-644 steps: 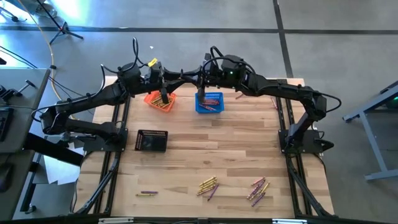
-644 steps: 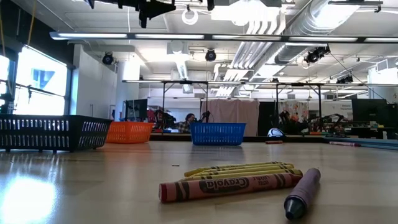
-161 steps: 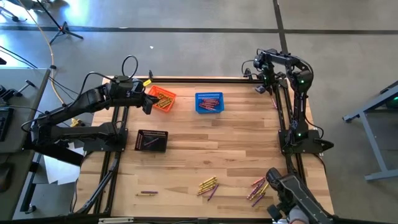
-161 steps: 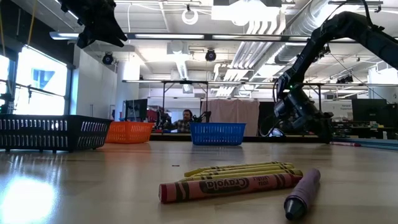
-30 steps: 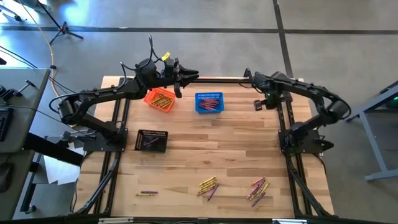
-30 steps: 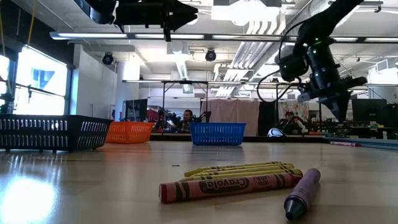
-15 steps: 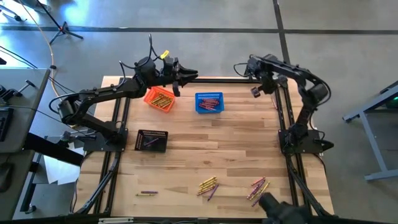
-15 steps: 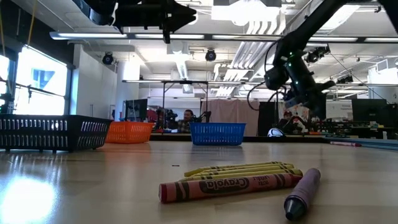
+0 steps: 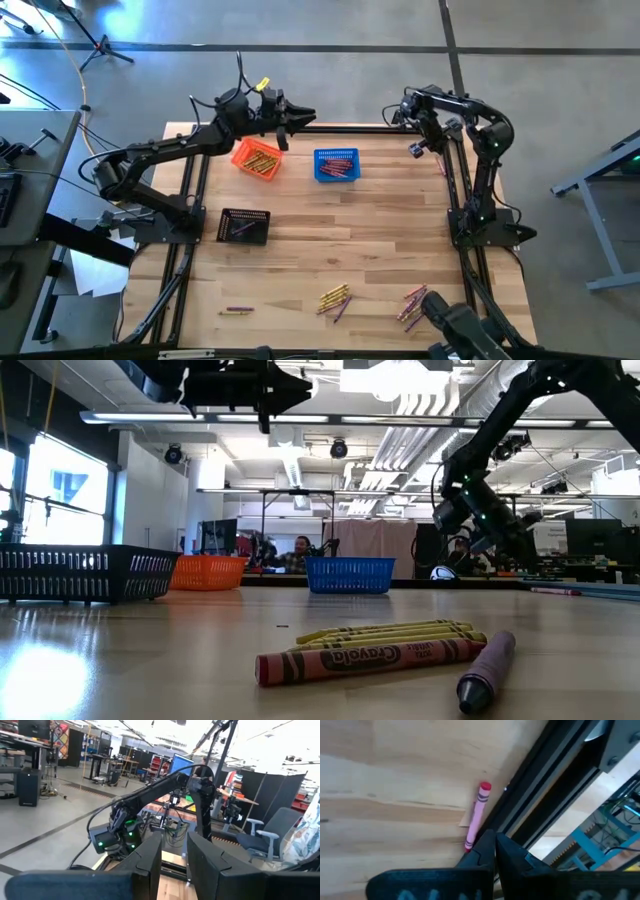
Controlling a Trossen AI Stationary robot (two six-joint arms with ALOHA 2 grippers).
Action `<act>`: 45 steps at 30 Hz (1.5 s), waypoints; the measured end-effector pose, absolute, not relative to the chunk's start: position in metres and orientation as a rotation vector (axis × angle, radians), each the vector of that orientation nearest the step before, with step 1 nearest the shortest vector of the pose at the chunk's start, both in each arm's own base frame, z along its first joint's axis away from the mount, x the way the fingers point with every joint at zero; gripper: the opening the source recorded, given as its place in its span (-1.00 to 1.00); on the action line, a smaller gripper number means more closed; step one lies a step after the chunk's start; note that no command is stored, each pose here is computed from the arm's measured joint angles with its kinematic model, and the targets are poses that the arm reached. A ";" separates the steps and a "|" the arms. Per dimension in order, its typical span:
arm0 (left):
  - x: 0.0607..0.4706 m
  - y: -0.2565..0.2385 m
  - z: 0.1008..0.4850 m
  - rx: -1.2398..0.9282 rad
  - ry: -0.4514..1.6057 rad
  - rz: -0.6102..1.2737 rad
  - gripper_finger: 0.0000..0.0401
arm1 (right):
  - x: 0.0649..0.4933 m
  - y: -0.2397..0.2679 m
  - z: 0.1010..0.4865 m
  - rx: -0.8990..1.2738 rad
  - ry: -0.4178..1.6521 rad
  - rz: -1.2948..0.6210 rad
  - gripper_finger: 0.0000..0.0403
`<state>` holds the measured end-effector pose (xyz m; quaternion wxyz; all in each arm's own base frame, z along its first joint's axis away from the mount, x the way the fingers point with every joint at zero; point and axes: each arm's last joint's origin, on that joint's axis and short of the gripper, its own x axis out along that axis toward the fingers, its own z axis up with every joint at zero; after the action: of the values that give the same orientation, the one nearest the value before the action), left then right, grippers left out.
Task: Sort crayons
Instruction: Put the red crayon into the blue bin
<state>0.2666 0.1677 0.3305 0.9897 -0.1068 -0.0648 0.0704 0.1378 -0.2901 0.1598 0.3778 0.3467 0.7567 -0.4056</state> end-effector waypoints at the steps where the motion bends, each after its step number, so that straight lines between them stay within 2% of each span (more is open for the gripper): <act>1: 0.266 0.169 0.330 -0.214 -0.130 0.144 -0.60 | 0.136 -0.291 0.158 0.898 1.938 -1.036 -1.00; 6: 0.264 0.172 0.330 -0.213 -0.132 0.158 -0.60 | 0.129 -0.296 0.148 0.997 1.921 -0.981 -1.00; 14: 0.261 0.176 0.330 -0.212 -0.133 0.172 -0.60 | 0.129 -0.303 0.144 1.027 1.918 -1.042 -1.00; 20: 0.261 0.177 0.330 -0.210 -0.133 0.176 -0.60 | 0.133 -0.304 0.143 0.928 1.935 -1.072 -1.00; 38: 0.261 0.177 0.330 -0.194 -0.131 0.177 -0.60 | 0.138 -0.305 0.142 0.816 1.964 -0.932 -1.00; 42: 0.261 0.177 0.330 -0.194 -0.130 0.177 -0.60 | 0.144 -0.304 0.144 0.712 2.000 -0.818 -1.00; 45: 0.261 0.177 0.330 -0.197 -0.125 0.178 -0.60 | 0.148 -0.309 0.145 0.640 1.985 -0.815 -1.00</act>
<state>0.2606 0.1769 0.3296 0.9892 -0.0983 -0.0621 0.0887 0.1475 -0.3086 0.1448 0.4362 0.2572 0.7977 -0.3276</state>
